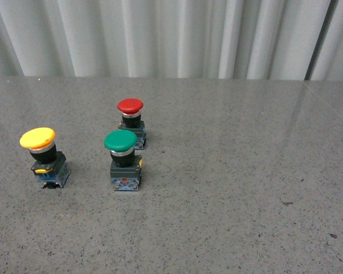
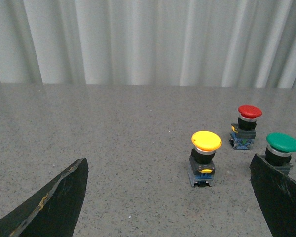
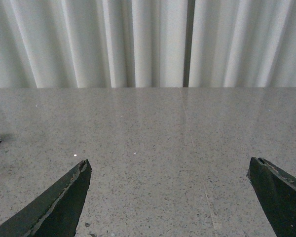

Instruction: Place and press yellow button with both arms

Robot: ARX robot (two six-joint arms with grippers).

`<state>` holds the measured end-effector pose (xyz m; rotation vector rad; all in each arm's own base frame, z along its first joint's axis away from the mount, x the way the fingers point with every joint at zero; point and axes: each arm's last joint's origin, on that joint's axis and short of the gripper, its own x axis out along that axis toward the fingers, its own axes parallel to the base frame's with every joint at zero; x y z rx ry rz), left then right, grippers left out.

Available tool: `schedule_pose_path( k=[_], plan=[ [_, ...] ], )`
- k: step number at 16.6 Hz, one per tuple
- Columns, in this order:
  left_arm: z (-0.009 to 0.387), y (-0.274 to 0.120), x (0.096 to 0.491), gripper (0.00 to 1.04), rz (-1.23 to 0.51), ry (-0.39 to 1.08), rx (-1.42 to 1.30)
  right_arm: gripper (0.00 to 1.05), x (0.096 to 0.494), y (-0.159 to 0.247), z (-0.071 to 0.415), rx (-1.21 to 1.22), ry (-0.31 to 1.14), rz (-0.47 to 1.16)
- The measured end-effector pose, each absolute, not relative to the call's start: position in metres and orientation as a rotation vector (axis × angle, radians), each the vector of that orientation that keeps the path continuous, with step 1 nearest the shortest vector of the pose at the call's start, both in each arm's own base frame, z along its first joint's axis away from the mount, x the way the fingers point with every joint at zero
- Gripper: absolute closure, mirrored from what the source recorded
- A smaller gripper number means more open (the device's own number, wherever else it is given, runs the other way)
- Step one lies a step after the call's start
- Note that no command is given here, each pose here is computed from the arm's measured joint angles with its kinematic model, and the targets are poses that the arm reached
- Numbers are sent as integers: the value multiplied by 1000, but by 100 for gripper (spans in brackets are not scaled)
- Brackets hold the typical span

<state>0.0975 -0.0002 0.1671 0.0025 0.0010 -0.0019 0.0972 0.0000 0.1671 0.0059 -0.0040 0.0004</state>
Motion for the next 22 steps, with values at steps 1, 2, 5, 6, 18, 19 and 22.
schedule_pose_path(
  k=[1, 2, 5, 6, 18, 19, 22],
  plan=[
    [167, 0, 97, 7, -2, 1, 2, 7, 97, 0, 167, 6, -4, 0],
    [167, 0, 97, 7, -2, 1, 2, 7, 97, 0, 167, 6, -4, 0],
    [167, 0, 97, 7, -2, 1, 2, 7, 97, 0, 167, 6, -4, 0],
    [167, 0, 97, 7, -2, 1, 2, 7, 97, 0, 167, 6, -4, 0],
    [171, -3, 104, 7, 223, 221, 46, 7, 97, 0, 167, 6, -4, -1],
    [189, 5, 114, 7, 379, 183, 51, 7, 97, 0, 167, 6, -5, -1],
    [240, 4, 168, 7, 300, 75, 74, 7, 97, 0, 167, 6, -4, 0]
  ],
)
